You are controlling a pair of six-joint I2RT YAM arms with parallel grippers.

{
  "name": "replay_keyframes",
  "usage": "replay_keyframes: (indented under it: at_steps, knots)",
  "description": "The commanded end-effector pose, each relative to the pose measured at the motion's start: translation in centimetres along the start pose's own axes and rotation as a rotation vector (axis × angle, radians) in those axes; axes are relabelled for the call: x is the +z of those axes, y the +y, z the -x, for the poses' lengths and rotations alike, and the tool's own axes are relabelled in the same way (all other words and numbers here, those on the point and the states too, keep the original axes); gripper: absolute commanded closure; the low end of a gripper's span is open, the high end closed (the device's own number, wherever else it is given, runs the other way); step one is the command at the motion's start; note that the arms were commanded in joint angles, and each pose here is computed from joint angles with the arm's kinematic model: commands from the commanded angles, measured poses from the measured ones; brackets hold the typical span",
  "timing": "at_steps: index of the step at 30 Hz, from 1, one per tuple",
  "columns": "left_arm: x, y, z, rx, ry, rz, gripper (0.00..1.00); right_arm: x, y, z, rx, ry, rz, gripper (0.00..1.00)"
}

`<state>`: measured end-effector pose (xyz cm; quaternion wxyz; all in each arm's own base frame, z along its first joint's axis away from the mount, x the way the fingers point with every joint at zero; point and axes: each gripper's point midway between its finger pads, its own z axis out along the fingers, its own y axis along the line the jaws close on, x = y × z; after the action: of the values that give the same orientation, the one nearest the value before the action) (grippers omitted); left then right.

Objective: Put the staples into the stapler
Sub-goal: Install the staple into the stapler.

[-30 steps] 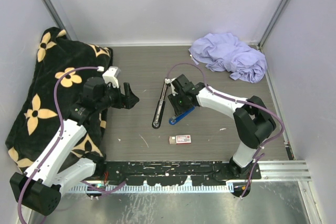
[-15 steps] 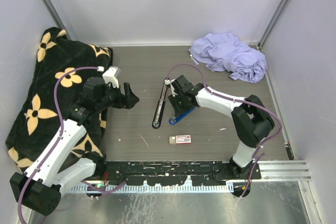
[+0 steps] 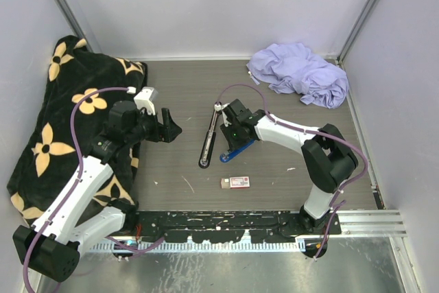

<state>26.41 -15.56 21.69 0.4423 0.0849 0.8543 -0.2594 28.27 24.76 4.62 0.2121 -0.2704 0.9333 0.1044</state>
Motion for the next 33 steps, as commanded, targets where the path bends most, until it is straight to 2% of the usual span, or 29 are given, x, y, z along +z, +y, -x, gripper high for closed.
replay_keyframes:
  at_steps: [1,12,33]
  knots:
    - [-0.2,-0.4,1.2,0.014,-0.038,-0.016,0.23,-0.1,-0.2,0.6,0.005,-0.031,-0.021,0.73]
    - [-0.2,-0.4,1.2,0.013,-0.039,-0.018,0.23,-2.8,0.2,2.5,0.015,-0.079,-0.01,0.73]
    - [-0.2,-0.4,1.2,0.013,-0.04,-0.019,0.23,-3.2,0.3,2.4,0.024,-0.079,0.005,0.73]
